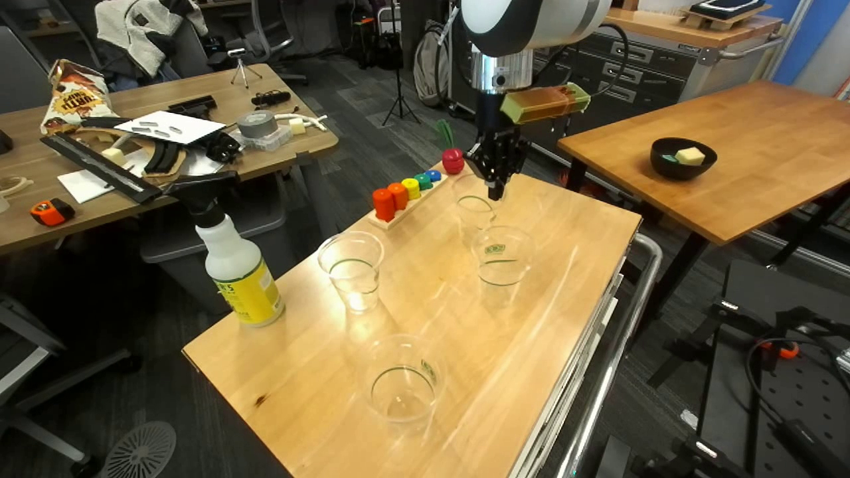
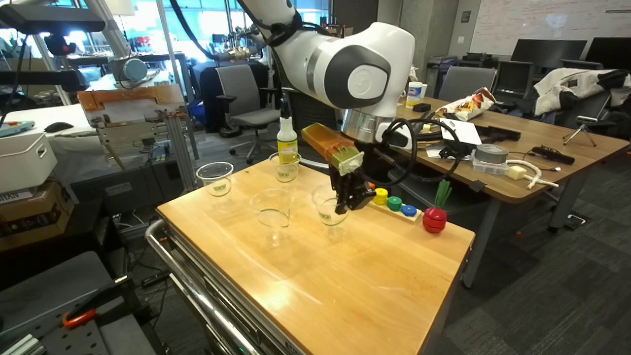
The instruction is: Stack the cups
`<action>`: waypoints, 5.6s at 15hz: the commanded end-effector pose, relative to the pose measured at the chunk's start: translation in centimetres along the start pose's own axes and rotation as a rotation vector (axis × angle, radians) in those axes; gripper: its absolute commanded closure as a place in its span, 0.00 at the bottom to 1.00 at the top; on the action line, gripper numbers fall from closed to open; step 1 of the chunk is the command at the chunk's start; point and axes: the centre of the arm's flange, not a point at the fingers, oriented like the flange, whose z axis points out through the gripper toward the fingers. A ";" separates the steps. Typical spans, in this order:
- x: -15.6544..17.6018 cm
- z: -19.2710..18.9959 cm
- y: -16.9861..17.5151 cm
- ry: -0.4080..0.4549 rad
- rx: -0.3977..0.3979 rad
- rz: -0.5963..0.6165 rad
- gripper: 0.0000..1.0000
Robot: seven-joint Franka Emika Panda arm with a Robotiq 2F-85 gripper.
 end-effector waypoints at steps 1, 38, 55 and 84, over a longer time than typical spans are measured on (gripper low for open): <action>-0.8 -2.2 -0.7 -0.037 0.055 0.024 0.93; -11.9 -4.5 -4.9 -0.119 0.102 -0.147 0.97; -11.7 -1.8 -3.5 -0.103 0.033 -0.123 0.00; -10.1 1.5 -4.2 -0.120 0.068 -0.037 0.96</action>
